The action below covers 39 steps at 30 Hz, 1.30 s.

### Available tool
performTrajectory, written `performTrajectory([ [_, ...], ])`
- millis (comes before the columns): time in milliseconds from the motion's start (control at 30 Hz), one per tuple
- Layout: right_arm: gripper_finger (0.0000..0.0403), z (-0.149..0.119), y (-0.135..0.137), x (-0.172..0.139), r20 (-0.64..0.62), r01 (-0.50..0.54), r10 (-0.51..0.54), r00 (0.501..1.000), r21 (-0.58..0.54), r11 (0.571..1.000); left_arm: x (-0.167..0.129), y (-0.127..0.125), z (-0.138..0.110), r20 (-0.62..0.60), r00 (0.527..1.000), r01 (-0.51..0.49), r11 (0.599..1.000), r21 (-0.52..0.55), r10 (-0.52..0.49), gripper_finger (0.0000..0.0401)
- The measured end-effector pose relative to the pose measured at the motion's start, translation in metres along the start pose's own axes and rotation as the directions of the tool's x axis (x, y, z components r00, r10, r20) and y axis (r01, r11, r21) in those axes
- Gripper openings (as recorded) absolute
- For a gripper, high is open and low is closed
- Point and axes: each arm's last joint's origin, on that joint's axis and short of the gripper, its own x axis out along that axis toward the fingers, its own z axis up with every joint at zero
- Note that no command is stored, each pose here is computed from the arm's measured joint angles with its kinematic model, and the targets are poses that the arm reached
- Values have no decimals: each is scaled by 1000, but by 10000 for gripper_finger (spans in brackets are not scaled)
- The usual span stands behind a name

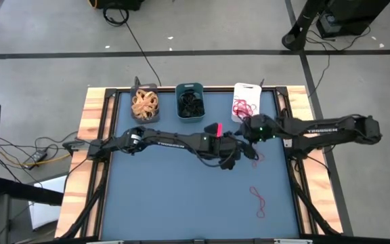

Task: Sort rubber bands into baskets
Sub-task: Put the red rubber band into the white bin

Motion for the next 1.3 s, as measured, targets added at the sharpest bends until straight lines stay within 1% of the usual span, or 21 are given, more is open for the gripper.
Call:
performTrajectory([
  [133,278,2,15,4,110,27,-22,994,-46,999,-2,1,2,9,1000,0,1000,-2,0,1],
  [300,243,0,25,6,149,25,-11,989,-90,996,-2,0,2,10,1000,0,1000,0,0,1],
  [367,221,-2,26,6,151,52,-38,988,-89,995,-2,0,2,11,1000,1,1000,0,-1,1],
  [467,182,-7,24,10,140,65,-52,989,-85,994,-2,-1,5,41,999,9,1000,3,-10,1],
  [567,148,-10,23,15,145,55,-43,988,-81,995,-2,-2,9,77,997,27,1000,10,-28,1],
  [633,130,-10,23,18,145,39,-27,989,-83,996,-3,-3,11,89,995,45,999,18,-46,1],
  [733,102,-11,23,21,137,44,-34,990,-67,997,-3,-3,11,90,994,53,998,19,-55,1],
  [800,66,-12,22,22,124,49,-42,991,-59,997,-3,-3,11,88,995,53,998,20,-55,1],
  [867,21,-13,21,22,113,63,-55,992,-66,996,-2,-3,11,88,995,53,998,19,-54,3],
  [967,9,-12,19,21,122,100,-93,988,-51,994,-1,0,11,79,996,47,999,17,-48,15],
  [1100,6,-5,14,17,138,149,-144,980,-26,988,1,3,12,76,996,43,999,9,-43,50],
  [1200,5,6,9,10,156,243,-238,959,-17,970,1,4,12,75,996,42,999,11,-42,84],
  [1300,4,16,4,-1,164,368,-358,919,-32,929,1,2,12,71,995,66,998,13,-66,117],
])
